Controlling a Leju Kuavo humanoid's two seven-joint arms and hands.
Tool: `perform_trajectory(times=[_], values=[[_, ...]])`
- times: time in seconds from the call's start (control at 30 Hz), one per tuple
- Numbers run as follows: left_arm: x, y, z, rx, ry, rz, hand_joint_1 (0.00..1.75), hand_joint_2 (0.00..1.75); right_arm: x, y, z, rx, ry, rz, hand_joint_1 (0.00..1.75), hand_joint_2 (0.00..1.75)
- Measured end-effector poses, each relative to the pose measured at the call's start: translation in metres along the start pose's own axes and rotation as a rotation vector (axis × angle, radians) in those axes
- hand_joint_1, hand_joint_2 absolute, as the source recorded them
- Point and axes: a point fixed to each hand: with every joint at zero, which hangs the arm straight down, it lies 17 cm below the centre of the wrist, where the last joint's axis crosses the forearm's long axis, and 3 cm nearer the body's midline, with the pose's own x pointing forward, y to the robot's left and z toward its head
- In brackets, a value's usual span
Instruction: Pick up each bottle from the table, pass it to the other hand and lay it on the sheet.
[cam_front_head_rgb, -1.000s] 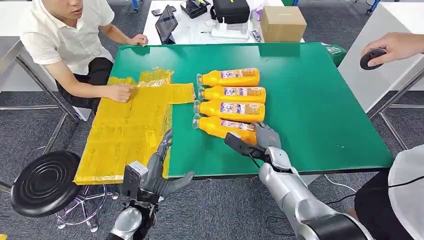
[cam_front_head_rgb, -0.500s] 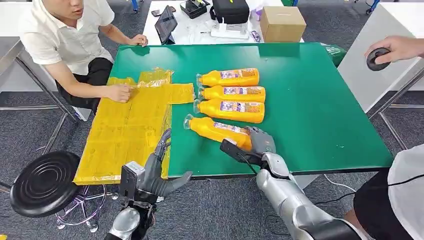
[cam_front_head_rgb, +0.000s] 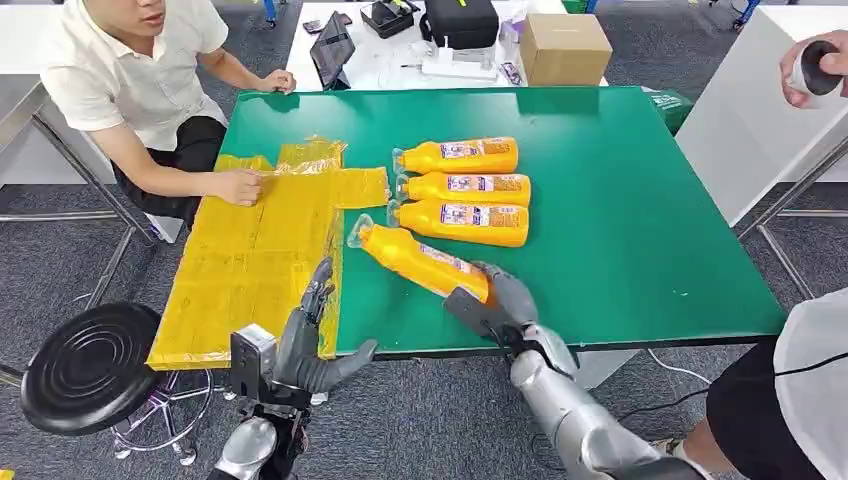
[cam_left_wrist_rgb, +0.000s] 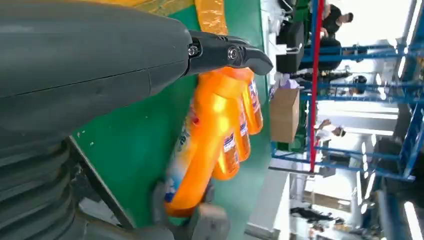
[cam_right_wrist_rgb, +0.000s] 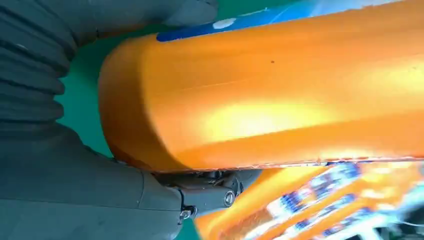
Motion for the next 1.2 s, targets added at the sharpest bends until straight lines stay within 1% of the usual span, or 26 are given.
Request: perform_trajectory(times=[0.1, 0.17, 0.3, 0.37, 0.57, 0.7, 0.87, 1.07, 1.2], values=[[-0.003, 0.011, 0.003, 0.057, 0.021, 0.104, 0.00, 1.75, 0.017, 0.004, 0.006, -0.048, -0.050, -0.149, 1.75, 1.75], [-0.006, 0.022, 0.005, 0.105, 0.040, 0.177, 0.00, 1.75, 0.023, 0.003, 0.009, -0.084, -0.061, -0.216, 1.75, 1.75], [-0.019, 0.035, 0.013, 0.177, 0.099, 0.297, 0.00, 1.75, 0.032, -0.001, 0.018, -0.152, -0.074, -0.314, 1.75, 1.75], [-0.025, 0.041, 0.015, 0.203, 0.122, 0.346, 0.00, 1.75, 0.038, -0.004, 0.019, -0.173, -0.089, -0.330, 1.75, 1.75], [-0.032, 0.046, 0.017, 0.221, 0.140, 0.389, 0.00, 1.75, 0.057, -0.002, 0.022, -0.180, -0.141, -0.339, 1.75, 1.75], [-0.026, 0.034, 0.014, 0.154, 0.124, 0.400, 0.00, 1.75, 0.076, 0.018, 0.022, -0.100, -0.175, -0.313, 1.75, 1.75], [-0.020, 0.022, 0.006, 0.098, 0.116, 0.393, 0.00, 1.75, 0.114, 0.051, 0.024, -0.002, -0.247, -0.277, 1.75, 1.75], [-0.020, 0.018, 0.004, 0.083, 0.119, 0.392, 0.00, 1.75, 0.132, 0.064, 0.025, 0.041, -0.289, -0.248, 1.75, 1.75], [-0.021, 0.016, 0.001, 0.068, 0.125, 0.396, 0.00, 1.75, 0.156, 0.076, 0.026, 0.061, -0.345, -0.195, 1.75, 1.75]])
